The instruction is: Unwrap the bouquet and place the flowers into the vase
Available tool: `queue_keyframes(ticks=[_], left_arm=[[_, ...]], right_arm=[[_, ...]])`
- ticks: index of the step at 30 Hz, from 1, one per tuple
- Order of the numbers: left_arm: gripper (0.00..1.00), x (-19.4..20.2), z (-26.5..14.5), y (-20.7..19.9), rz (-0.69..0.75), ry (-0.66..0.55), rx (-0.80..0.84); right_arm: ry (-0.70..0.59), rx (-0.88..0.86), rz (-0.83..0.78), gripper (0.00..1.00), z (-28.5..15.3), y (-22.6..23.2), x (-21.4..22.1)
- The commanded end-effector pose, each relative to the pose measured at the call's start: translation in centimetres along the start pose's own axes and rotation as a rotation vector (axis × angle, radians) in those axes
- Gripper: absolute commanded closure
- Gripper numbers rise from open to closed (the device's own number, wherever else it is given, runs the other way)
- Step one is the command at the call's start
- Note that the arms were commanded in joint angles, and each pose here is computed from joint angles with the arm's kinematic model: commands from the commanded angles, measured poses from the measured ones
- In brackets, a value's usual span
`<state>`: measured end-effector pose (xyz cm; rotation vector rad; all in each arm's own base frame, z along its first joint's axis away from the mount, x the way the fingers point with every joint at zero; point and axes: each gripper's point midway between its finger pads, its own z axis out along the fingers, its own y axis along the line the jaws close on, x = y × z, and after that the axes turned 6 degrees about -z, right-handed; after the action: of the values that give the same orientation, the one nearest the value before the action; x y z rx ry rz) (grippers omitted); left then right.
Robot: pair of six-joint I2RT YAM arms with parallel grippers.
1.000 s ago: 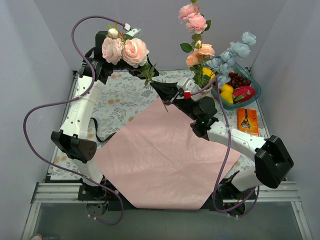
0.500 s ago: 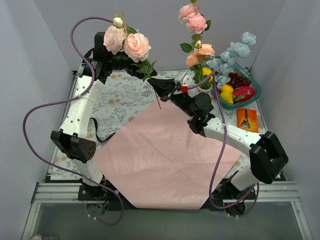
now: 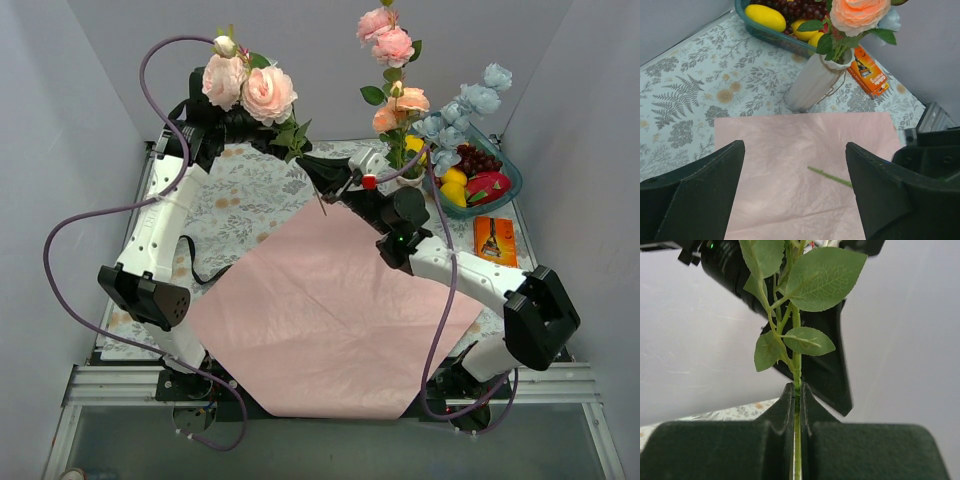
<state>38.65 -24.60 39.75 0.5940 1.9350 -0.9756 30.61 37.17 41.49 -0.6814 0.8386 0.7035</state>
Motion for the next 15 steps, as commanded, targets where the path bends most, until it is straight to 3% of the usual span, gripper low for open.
queue_keyframes(ticks=[1,3,6,15], left_arm=[[0.08,-0.8,-2.5,0.7,0.025,-0.072,-0.176],[0.02,-2.0,-3.3,3.5,0.007,-0.128,-0.317],[0.02,-3.4,-4.6,6.3,-0.046,-0.191,-0.413],[0.02,-1.5,-5.8,12.1,-0.151,-0.168,-0.441]], right_arm=[[-0.264,0.101,-0.216,0.99,-1.1,-3.1,-12.0],[-0.313,0.122,-0.258,0.99,-2.2,-3.9,-15.0],[-0.367,0.156,-0.306,0.99,-3.8,-5.3,-18.4],[-0.397,0.301,-0.413,0.99,-8.1,-11.2,-21.3]])
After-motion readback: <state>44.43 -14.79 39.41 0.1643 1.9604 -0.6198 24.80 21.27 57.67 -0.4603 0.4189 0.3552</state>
